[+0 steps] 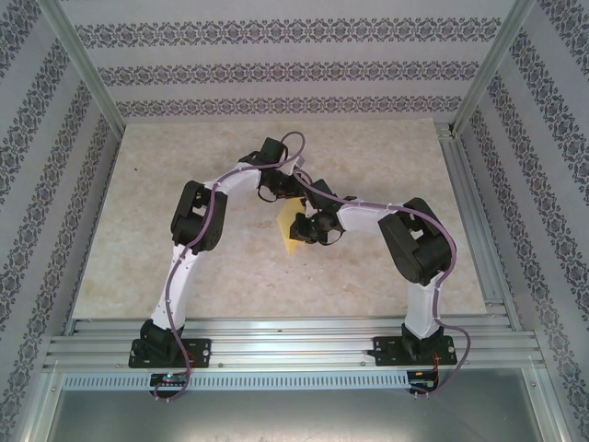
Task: Fold a paper plane with a square sheet of paper (fold left side to right side)
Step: Fourth fold the wing at the center of the table, then turn over the paper at the center of the table.
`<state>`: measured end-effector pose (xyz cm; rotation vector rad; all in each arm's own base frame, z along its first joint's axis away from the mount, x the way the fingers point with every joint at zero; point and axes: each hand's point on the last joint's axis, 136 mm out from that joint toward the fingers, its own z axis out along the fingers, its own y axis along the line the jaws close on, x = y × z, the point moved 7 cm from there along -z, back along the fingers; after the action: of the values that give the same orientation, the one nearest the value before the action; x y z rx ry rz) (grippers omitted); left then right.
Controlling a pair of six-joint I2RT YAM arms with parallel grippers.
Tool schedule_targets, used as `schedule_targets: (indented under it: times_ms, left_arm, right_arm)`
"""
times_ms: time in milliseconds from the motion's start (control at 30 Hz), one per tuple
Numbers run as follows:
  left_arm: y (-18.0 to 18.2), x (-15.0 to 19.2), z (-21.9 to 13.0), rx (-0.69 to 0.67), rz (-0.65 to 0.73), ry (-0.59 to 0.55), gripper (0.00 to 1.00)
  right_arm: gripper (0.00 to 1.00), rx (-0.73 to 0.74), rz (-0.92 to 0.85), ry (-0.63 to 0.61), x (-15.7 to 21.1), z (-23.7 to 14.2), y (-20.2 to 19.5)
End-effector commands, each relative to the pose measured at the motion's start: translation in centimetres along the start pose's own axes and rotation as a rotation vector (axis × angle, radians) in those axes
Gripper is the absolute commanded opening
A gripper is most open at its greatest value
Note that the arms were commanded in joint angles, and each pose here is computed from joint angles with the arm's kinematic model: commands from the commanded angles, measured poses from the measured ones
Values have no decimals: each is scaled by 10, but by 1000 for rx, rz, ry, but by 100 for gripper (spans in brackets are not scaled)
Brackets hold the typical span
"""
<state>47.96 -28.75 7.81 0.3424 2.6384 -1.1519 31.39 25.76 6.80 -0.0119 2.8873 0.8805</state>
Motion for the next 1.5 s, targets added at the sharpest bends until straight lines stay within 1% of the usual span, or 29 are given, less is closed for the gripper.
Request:
schedule_targets:
  times_ms: [0, 100, 233, 367, 500, 600, 700, 833, 900, 1000, 1067, 1100, 1200, 1233, 1300, 1333, 1367, 1400, 1467]
  left_arm:
    - [33, -26, -15, -89, 16, -92, 19]
    - [17, -39, -39, -88, 45, -132, 22]
    - [-6, -51, -82, -93, 87, -191, 26]
    - [-25, -47, -129, -126, 125, -253, 32]
    - [-35, -26, -172, -156, 128, -315, 34]
    - [-41, 4, -198, -187, 123, -351, 36]
    - [-46, 41, -212, -192, 106, -358, 36]
    - [-50, 98, -214, -173, 60, -352, 36]
    - [-54, 127, -209, -184, 54, -328, 36]
    - [-63, 170, -195, -210, 43, -294, 37]
    - [-69, 190, -185, -223, 34, -275, 37]
    - [-74, 197, -180, -229, 35, -267, 37]
    - [-90, 206, -166, -269, 56, -265, 40]
    - [-93, 205, -162, -289, 66, -266, 43]
    - [-102, 200, -151, -339, 95, -248, 43]
    - [-106, 196, -143, -374, 116, -234, 43]
    - [-110, 192, -135, -415, 130, -221, 43]
    - [-113, 190, -126, -434, 146, -205, 43]
    - [-119, 181, -108, -489, 170, -184, 44]
  right_arm:
    - [14, 165, 36, 172, 42, 25, -36]
    - [15, 142, 19, 141, 35, 19, -28]
    - [16, 109, -28, 72, 18, 0, -10]
    - [20, 58, -84, -6, 2, -24, 12]
    - [22, -5, -121, -71, -10, -52, 33]
    - [25, -11, -135, -123, -15, -78, 39]
    - [28, 18, -135, -179, -18, -107, 31]
    - [35, 107, -136, -260, -16, -144, 9]
    - [36, 141, -131, -304, -14, -160, -3]
    - [38, 194, -134, -394, -8, -187, -16]
    - [41, 231, -138, -455, -4, -204, -24]
    - [45, 242, -147, -490, -1, -213, -26]
    - [54, 291, -149, -590, 6, -239, -38]
    - [57, 304, -148, -624, 8, -247, -41]
    - [67, 330, -139, -688, 13, -260, -49]
    - [77, 334, -137, -723, 15, -267, -53]
    - [96, 343, -127, -756, 18, -273, -57]
    - [98, 336, -124, -780, 19, -278, -60]
    - [98, 317, -111, -819, 24, -284, -68]
